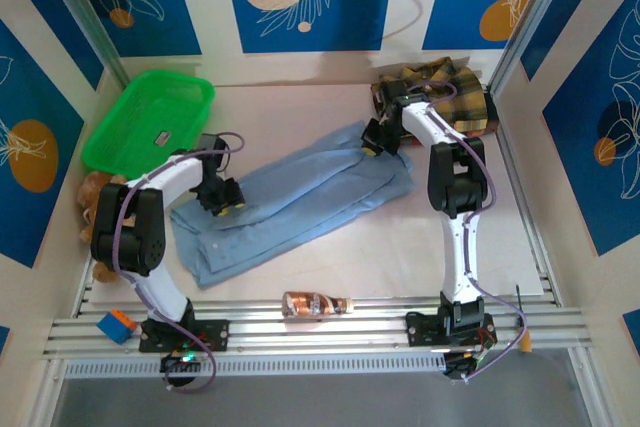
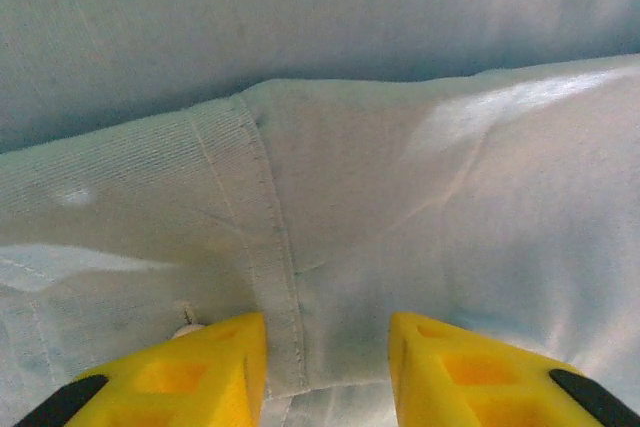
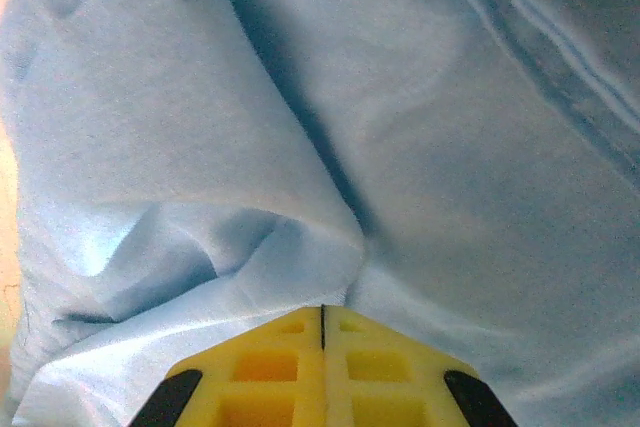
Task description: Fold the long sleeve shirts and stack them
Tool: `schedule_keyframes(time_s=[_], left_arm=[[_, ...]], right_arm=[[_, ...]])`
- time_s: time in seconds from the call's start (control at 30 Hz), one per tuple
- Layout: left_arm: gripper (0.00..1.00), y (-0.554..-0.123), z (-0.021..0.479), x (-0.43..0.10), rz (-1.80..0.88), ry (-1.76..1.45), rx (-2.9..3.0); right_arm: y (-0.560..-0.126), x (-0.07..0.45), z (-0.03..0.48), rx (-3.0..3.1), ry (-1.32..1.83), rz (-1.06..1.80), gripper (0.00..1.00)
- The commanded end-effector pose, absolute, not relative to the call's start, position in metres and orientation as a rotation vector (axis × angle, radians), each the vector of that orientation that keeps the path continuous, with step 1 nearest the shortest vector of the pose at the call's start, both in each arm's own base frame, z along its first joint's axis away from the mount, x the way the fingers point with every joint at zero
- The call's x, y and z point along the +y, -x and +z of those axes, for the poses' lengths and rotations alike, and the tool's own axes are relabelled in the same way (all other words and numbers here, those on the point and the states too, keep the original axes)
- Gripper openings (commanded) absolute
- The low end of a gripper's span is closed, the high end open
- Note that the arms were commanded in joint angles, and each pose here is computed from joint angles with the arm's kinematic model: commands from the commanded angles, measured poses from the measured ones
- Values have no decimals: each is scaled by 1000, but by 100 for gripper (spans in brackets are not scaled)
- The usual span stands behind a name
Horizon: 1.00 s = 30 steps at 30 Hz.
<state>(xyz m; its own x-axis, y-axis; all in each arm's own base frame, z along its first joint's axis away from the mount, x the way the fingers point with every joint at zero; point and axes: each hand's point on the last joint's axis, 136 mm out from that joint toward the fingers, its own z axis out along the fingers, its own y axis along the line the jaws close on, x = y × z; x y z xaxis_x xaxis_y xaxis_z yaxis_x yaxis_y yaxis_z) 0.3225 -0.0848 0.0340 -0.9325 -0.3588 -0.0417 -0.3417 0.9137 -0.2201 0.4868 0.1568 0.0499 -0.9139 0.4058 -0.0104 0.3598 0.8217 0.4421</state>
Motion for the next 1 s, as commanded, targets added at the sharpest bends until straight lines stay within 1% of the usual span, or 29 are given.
schedule_keyframes(time_s=[0.0,0.13,0.23,0.27,0.3,0.37,0.67,0.77,0.8,0.97], left_arm=[[38,-318,35,-78,-311,588,2982],[38,-317,36,-78,-314,585,2979],[38,-317,35,-80,-332,583,2974],[38,-317,35,-80,-333,582,2974],[38,-317,35,-80,-334,582,2973],[38,-316,34,-80,-340,584,2972],[38,-309,29,-78,-331,597,2987],[38,-306,26,-76,-332,618,2988],[38,-305,25,-75,-330,624,2990],[37,-302,21,-68,-314,654,2995]], right_arm=[[-483,157,73,2862,-593,727,0],[-478,149,75,2847,-606,737,1],[-481,152,78,2818,-596,786,32],[-482,154,78,2815,-592,799,40],[-484,155,78,2812,-590,809,43],[-487,158,76,2805,-590,827,45],[-497,165,48,2816,-666,847,40],[-503,168,44,2824,-667,829,35],[-503,168,42,2831,-671,815,32],[-500,153,35,2847,-761,731,6]])
